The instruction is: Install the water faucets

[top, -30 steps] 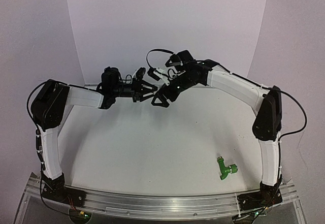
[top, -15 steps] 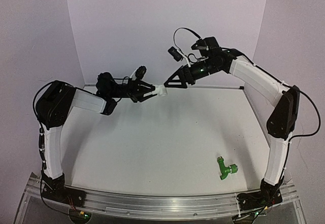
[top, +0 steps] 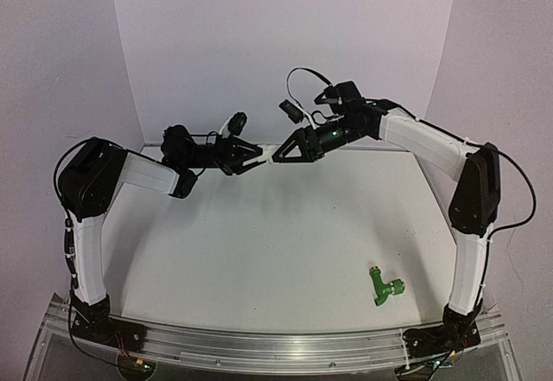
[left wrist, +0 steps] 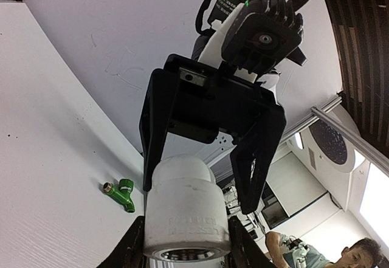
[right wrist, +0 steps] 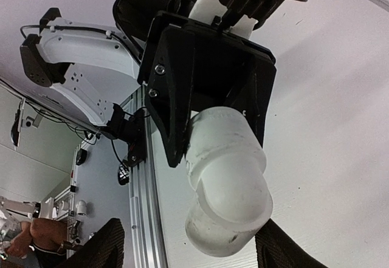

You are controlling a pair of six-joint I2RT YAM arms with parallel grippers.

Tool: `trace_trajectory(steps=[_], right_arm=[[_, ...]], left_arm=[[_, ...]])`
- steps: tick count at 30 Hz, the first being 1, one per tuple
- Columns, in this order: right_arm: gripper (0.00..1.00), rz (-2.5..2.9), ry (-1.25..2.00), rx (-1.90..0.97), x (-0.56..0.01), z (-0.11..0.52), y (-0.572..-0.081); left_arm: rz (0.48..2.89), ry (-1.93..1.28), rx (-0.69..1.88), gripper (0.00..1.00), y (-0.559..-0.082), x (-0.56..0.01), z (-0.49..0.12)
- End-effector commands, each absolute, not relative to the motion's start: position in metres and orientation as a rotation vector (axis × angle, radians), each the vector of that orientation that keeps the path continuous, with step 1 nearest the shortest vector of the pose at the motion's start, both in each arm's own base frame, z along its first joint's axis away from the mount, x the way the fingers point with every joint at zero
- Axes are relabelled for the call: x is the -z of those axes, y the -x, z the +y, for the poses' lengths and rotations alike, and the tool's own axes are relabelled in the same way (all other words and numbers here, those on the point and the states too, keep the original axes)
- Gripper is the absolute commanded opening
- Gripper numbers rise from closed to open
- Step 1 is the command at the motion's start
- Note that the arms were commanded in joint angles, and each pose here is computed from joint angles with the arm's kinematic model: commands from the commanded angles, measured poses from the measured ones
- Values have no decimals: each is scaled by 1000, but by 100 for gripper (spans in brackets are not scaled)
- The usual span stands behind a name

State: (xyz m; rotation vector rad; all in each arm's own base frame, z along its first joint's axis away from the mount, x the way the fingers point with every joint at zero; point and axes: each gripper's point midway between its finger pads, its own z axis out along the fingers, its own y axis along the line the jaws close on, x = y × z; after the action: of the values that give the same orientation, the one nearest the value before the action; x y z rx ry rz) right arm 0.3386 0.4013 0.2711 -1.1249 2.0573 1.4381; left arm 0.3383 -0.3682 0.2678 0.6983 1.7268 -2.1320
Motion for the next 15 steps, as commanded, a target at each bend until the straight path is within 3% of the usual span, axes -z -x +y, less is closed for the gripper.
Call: trace_trajectory(steps=[1,15], right_arm=[[66,2001,1136,-1529,-280,415,-335],[38,1963,1162,-1591,-286,432,-332]], left_arm=[[1456,-851,2053,1,-316,-314,-358],[1453,-856,2051,0,-314,-313,-358]])
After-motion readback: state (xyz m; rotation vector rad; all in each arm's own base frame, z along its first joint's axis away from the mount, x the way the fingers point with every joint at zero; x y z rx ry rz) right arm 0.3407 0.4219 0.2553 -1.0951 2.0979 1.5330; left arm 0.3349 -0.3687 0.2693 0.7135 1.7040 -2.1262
